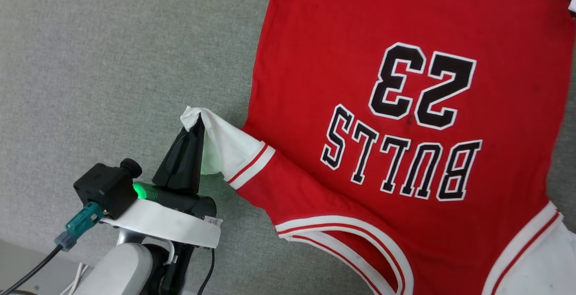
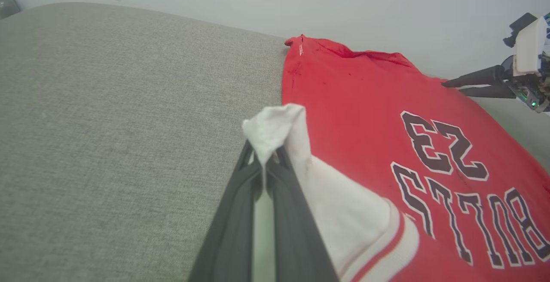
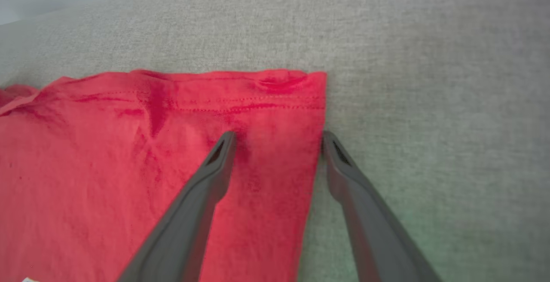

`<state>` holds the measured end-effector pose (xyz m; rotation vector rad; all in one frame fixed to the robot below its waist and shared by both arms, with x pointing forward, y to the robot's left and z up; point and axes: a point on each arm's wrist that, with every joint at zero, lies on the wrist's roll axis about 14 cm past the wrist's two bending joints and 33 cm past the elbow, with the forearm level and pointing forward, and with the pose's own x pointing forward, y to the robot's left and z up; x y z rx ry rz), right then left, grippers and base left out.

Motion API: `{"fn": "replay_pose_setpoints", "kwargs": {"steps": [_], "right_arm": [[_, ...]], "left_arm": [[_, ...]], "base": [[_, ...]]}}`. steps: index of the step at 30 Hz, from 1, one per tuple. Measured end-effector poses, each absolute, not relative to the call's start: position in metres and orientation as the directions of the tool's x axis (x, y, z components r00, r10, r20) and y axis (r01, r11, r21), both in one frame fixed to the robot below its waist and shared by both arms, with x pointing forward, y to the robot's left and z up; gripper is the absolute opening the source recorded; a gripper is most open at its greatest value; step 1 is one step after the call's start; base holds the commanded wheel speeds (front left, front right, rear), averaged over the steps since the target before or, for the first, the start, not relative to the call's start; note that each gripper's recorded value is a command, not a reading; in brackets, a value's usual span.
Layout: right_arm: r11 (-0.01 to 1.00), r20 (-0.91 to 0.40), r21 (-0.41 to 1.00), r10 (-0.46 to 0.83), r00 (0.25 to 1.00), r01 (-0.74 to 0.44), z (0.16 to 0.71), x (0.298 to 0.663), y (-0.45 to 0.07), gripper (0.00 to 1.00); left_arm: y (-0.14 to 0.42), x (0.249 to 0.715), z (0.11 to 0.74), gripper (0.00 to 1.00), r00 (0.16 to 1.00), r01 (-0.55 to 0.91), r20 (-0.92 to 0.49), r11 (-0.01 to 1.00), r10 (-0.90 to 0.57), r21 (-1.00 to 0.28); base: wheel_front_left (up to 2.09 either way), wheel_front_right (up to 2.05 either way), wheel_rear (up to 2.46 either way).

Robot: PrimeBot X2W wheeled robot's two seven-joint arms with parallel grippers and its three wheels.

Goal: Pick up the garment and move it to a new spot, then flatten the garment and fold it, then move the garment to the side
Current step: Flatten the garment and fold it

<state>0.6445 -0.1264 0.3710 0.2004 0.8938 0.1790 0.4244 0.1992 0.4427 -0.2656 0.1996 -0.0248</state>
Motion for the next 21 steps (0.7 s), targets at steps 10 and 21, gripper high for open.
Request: {"fn": "replay_pose_setpoints", "kwargs": {"steps": [10, 21], "right_arm": [[0.964, -0.809, 0.258, 0.247, 0.533, -0.054, 0.349, 0.646, -0.117, 0.00], [0.990, -0.759, 0.083, 0.136, 0.636, -0.112, 0.410, 0.635, -0.151, 0.00]], "left_arm": [[0.207, 0.423, 0.431, 0.00, 0.975, -0.033, -0.218, 0.963, -0.027, -0.267], [0.219, 0.400, 0.449, 0.00, 0.980, -0.069, -0.199, 0.963, 0.016, -0.262]], "base": [[0.00, 0.00, 0.00], [0.00, 0.00, 0.00]]}}
